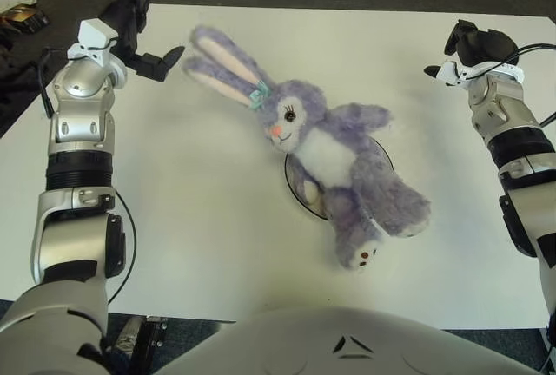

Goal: Put the doll into the plate.

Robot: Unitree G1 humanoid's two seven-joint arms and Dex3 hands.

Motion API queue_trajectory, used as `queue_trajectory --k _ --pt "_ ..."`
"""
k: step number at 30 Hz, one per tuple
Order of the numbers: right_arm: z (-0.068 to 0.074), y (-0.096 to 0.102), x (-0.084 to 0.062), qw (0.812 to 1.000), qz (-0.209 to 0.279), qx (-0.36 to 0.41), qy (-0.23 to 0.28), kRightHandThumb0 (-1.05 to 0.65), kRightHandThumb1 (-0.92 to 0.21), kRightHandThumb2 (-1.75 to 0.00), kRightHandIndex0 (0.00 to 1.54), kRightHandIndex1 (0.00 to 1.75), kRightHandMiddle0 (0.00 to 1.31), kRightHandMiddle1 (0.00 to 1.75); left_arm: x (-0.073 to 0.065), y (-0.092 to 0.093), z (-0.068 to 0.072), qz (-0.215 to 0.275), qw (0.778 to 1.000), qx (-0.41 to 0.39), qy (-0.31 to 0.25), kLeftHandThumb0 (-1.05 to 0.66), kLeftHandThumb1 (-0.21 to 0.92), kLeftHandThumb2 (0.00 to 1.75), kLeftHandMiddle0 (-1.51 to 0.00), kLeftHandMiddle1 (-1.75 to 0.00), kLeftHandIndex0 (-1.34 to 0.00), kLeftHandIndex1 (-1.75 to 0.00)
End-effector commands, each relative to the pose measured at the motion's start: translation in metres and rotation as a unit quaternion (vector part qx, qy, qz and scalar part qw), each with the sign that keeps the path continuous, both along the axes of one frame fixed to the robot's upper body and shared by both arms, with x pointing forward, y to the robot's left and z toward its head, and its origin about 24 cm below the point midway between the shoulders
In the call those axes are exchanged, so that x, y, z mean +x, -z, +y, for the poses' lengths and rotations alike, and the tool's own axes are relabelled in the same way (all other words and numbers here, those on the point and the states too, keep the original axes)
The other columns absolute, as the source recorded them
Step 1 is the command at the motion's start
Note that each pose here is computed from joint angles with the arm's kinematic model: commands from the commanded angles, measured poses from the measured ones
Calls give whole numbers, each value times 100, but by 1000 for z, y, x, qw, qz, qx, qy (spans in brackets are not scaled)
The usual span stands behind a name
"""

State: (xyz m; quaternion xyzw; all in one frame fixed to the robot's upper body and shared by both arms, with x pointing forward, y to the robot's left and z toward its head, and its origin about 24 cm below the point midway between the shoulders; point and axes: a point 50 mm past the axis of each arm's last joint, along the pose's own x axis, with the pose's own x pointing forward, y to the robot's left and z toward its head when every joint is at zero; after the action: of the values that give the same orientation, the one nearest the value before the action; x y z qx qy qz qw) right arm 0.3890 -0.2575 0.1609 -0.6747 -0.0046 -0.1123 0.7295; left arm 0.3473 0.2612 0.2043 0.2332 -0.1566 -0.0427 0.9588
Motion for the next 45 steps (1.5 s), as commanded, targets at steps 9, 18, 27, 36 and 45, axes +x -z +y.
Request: queue_trajectory --k 9,18,27,36,45 --pt "-2 7 -4 1000 -20 11 -2 0 -78 -69 29 155 25 175 1 -1 -1 -4 1000 -2 -5 13 6 127 0 0 0 0" --pt "-1 11 -8 995 -79 53 -10 0 -72 -79 36 163 16 175 24 37 -18 -106 965 -172 -169 35 31 118 -43 -127 0 -112" --pt "3 13 -10 984 -113 138 -8 -1 -80 -66 39 160 10 169 33 45 -44 -105 964 -199 -141 17 45 115 -44 -171 -22 -167" --pt "8 11 -13 966 -139 215 -20 -1 -92 -47 37 153 8 170 42 52 -51 -46 966 -234 -97 0 47 115 -39 -175 -37 -174" --pt "16 9 -18 956 -149 247 -43 -1 -90 -48 32 158 16 164 43 54 -57 -30 972 -215 -86 -1 42 121 -43 -175 -41 -175"
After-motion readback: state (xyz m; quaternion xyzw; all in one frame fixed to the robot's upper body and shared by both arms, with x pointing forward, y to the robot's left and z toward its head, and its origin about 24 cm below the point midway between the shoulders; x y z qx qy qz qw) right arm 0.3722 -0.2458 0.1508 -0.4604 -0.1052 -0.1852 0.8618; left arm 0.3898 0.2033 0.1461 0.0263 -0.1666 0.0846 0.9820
